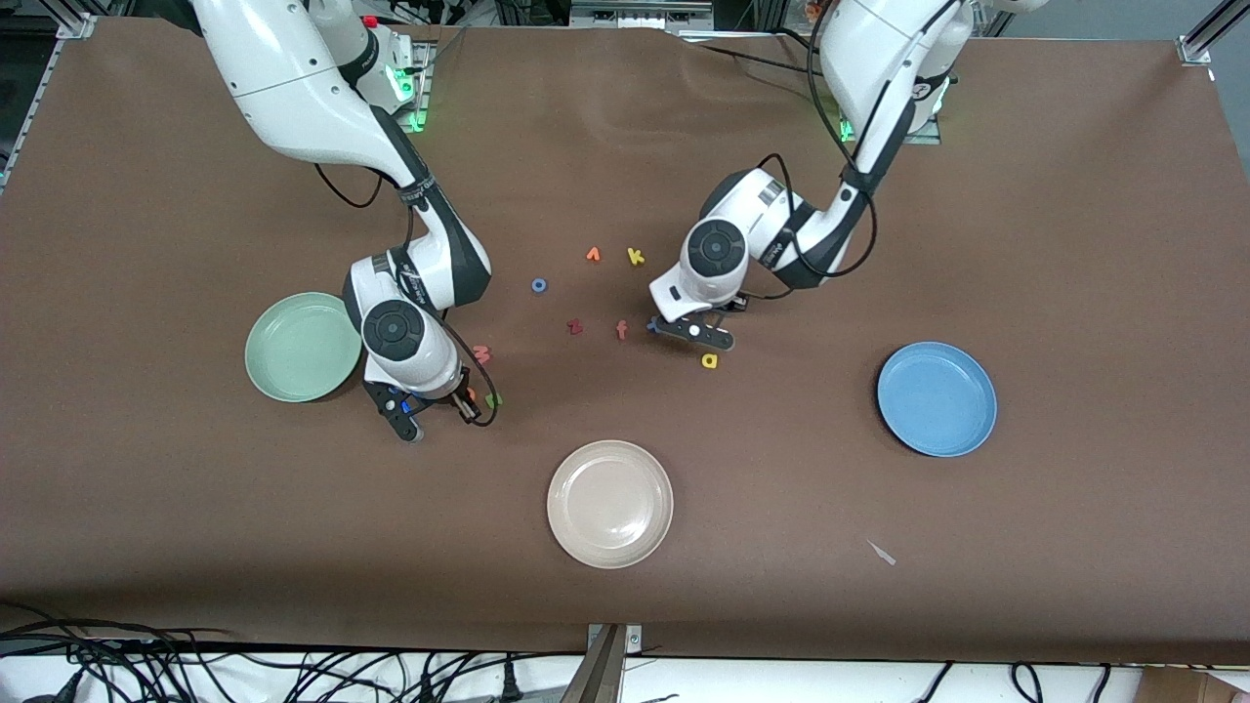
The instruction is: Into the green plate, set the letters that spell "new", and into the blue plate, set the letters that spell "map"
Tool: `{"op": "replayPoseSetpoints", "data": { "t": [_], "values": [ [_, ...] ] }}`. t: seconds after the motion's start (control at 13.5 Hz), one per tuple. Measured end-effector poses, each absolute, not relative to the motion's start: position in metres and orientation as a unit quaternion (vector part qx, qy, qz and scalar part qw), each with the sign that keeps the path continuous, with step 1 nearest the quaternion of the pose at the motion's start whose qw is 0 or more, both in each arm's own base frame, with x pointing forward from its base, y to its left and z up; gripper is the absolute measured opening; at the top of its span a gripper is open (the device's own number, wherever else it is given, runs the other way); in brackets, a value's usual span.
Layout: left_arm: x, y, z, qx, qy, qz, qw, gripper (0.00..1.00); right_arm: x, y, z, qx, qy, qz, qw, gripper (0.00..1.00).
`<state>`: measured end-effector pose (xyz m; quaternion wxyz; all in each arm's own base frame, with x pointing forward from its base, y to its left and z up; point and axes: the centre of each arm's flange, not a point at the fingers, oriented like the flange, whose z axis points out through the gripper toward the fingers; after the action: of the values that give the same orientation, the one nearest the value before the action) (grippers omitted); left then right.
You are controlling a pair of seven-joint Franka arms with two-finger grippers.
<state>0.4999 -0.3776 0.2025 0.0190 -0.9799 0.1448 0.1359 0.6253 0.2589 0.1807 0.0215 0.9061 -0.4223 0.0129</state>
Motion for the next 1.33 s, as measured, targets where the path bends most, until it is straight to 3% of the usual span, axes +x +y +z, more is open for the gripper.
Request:
{"op": "replayPoseSetpoints", "data": {
  "t": [0.3, 0.59, 0.89, 1.18, 1.33],
  "values": [
    [0.563, -0.288, 0.270, -0.970, 0.171, 0.172, 0.009, 0.27, 0.642, 0.227, 0.218, 0.925, -0.378, 0.030, 0.037, 0.28],
    [0.588, -0.216, 0.280, -0.965, 0.178, 0.190, -0.001, 0.27, 0.647, 0.142, 0.262, 0.948, -0.305, 0.015, 0.084, 0.28],
    [0.612, -0.139, 0.270, -0.966, 0.179, 0.186, 0.032, 0.27, 0.605, 0.038, 0.269, 0.964, -0.246, -0.002, 0.096, 0.28],
    [0.636, -0.080, 0.236, -0.971, 0.185, 0.148, 0.039, 0.27, 0.546, -0.019, 0.228, 0.975, -0.206, 0.010, 0.080, 0.28],
    [0.642, -0.067, 0.215, -0.972, 0.185, 0.137, 0.034, 0.27, 0.540, -0.017, 0.222, 0.977, -0.200, 0.014, 0.078, 0.45]
  ]
}}
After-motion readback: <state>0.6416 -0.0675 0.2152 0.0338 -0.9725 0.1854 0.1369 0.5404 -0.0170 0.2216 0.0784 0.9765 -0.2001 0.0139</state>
